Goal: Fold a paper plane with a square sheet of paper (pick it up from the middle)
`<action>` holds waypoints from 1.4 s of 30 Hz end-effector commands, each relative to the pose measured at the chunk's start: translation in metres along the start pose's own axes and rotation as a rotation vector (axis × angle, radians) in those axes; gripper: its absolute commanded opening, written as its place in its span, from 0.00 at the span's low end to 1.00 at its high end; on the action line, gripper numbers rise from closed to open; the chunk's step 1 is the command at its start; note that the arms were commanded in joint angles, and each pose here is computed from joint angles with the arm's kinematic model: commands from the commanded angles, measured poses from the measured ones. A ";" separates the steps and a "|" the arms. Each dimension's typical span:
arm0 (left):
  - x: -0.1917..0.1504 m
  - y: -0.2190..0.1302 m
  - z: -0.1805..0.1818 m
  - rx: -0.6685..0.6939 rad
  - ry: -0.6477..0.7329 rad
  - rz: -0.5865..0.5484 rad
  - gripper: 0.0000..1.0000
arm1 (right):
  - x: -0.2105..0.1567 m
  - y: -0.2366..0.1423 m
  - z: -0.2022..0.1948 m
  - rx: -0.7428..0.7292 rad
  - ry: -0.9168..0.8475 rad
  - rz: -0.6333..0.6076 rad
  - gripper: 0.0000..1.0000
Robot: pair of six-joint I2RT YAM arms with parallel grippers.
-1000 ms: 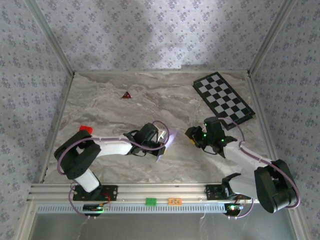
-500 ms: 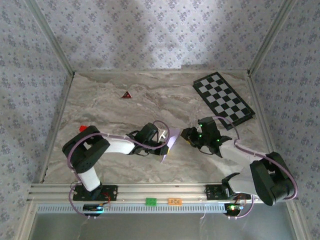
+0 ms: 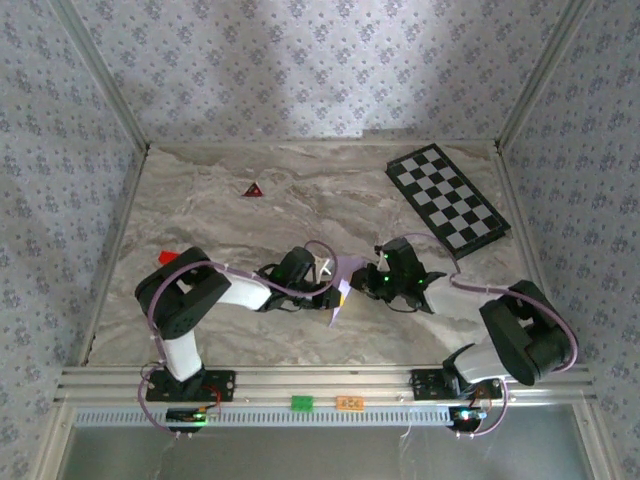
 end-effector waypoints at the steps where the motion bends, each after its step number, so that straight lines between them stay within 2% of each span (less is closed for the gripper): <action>1: -0.003 0.003 0.008 -0.005 -0.058 0.001 0.00 | 0.005 0.004 0.014 0.043 -0.051 0.003 0.17; 15: -0.005 -0.004 0.019 -0.031 -0.147 -0.041 0.00 | 0.015 0.022 0.009 0.066 -0.021 0.048 0.15; 42: -0.008 -0.010 0.041 0.029 -0.240 -0.074 0.00 | 0.017 0.039 0.003 0.051 0.009 0.084 0.16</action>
Point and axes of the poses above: each hand's point on the last joint's axis, 136 mm out from that joint toward the fingers, its own y axis out along the fingers, its own z axis along the line the jaws close on, x = y × z, the point moved 4 cm from there along -y, back along the fingers
